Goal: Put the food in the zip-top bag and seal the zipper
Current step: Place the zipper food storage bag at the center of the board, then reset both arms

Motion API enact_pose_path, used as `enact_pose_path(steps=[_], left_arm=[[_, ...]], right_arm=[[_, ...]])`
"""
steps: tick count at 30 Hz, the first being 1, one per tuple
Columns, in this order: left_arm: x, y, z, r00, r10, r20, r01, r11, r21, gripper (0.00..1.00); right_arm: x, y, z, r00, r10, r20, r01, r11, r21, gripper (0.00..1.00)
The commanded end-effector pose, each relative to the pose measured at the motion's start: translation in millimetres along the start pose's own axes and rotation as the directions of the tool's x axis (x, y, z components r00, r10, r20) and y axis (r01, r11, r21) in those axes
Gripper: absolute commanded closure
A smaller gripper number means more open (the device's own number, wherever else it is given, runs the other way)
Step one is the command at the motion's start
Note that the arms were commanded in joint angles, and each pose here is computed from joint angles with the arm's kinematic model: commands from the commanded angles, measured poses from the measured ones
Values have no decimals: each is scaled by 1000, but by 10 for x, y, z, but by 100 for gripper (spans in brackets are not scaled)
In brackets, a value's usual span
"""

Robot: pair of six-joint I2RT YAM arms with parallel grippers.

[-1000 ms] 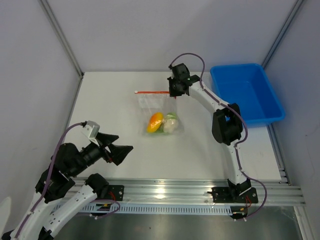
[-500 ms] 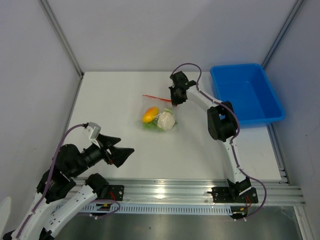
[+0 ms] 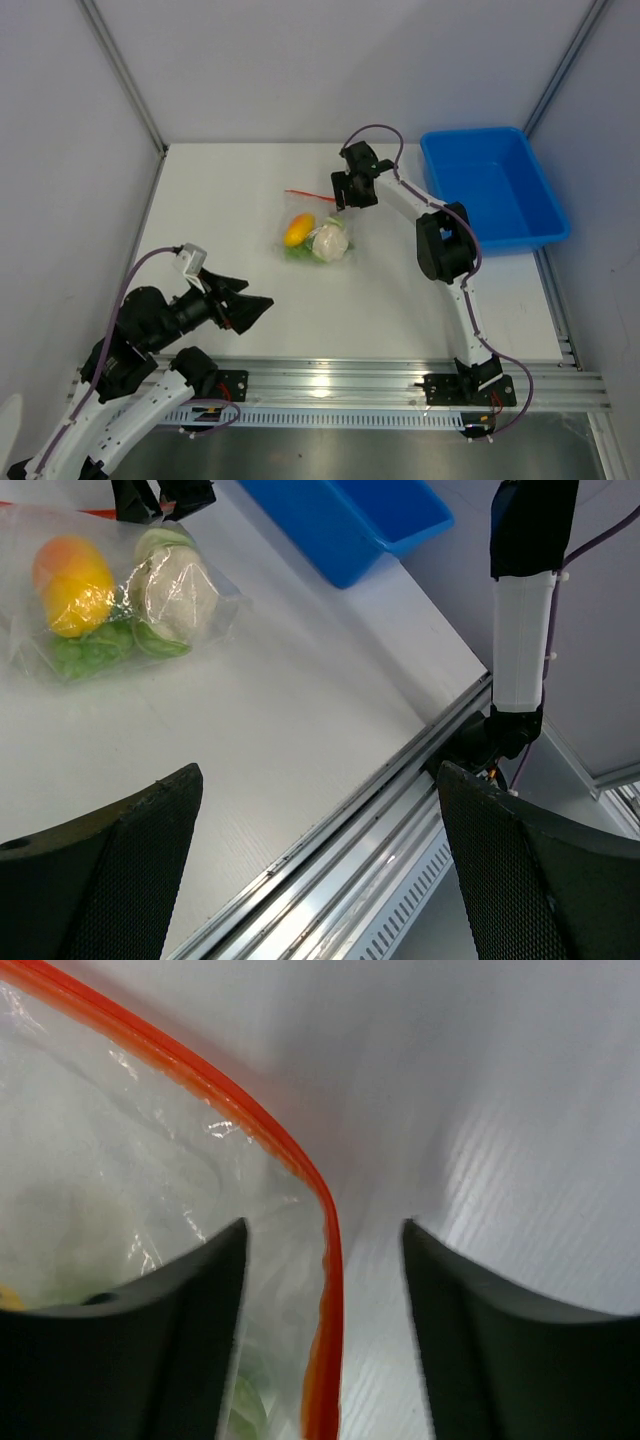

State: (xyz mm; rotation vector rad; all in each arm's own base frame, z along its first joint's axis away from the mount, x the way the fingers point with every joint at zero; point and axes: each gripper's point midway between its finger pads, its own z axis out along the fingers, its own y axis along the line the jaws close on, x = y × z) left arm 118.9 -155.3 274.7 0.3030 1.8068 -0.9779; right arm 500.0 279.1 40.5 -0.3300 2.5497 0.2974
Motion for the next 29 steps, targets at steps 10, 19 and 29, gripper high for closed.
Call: enact_pose_path(steps=[10, 19, 29], left_arm=[[-11, -62, 473, 992, -125, -34, 127, 991, 43, 1], [-99, 173, 945, 969, -245, 16, 245, 969, -14, 1], [-172, 186, 1146, 916, -376, 139, 347, 918, 191, 0]], right_arm=[[-305, -169, -1997, 943, 3, 333, -47, 991, 122, 1], [1215, -54, -2355, 951, 92, 297, -126, 987, 100, 1], [2095, -184, -2641, 908, 180, 378, -201, 980, 17, 1]])
